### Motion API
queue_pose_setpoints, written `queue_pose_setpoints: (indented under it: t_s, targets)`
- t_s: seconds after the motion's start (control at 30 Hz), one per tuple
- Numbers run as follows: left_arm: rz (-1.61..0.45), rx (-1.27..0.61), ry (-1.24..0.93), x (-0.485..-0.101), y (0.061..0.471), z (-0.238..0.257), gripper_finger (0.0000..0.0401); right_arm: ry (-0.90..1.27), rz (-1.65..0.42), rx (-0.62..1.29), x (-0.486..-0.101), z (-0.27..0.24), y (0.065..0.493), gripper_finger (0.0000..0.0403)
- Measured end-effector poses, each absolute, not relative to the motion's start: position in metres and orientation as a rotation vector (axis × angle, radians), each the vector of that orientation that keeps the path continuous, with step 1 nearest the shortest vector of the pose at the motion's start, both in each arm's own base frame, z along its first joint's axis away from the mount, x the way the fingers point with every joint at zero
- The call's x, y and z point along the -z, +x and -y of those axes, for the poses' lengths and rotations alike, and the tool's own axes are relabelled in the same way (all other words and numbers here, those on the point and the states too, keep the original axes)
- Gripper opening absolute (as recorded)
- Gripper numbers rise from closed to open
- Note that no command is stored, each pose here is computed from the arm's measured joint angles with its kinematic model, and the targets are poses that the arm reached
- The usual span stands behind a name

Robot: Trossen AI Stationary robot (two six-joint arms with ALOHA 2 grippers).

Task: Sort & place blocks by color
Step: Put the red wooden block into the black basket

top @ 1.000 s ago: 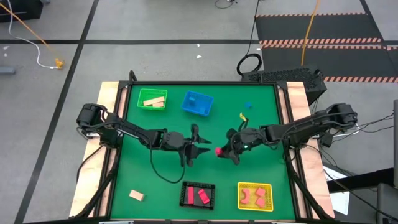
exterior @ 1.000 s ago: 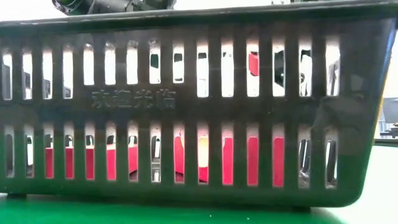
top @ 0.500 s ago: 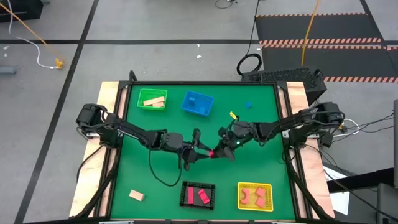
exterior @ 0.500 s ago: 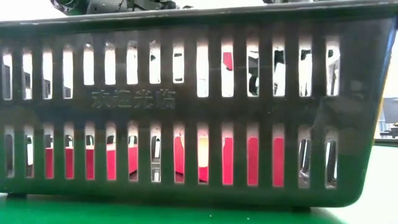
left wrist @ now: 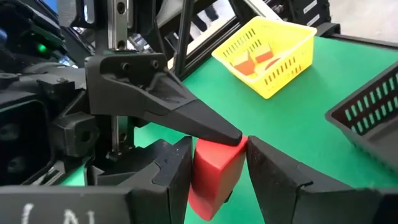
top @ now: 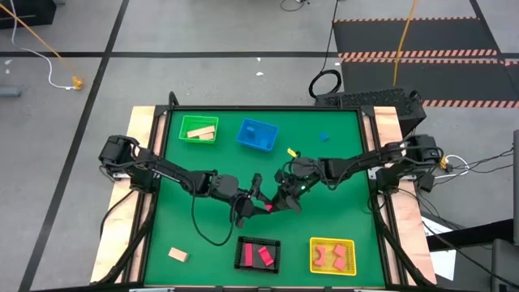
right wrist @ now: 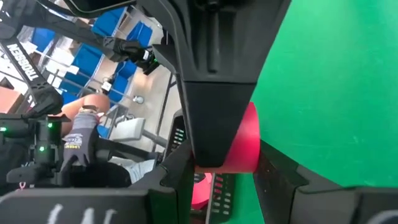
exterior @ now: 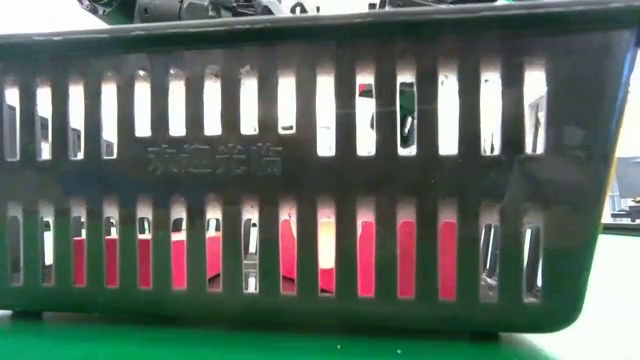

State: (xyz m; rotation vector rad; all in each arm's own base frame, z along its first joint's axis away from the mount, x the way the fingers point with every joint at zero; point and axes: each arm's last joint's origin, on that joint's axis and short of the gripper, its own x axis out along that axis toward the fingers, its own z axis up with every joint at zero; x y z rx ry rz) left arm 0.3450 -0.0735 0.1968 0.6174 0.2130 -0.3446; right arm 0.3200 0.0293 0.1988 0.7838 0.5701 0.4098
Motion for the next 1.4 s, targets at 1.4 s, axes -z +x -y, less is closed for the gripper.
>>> queue_pose_setpoints:
  t_s: [1.4]
  targets:
    - [-0.304,0.3,0.32,-0.192,0.341,0.085,0.0086,0.936,-0.736,-0.383,-0.214,0.04,0.287,0.027]
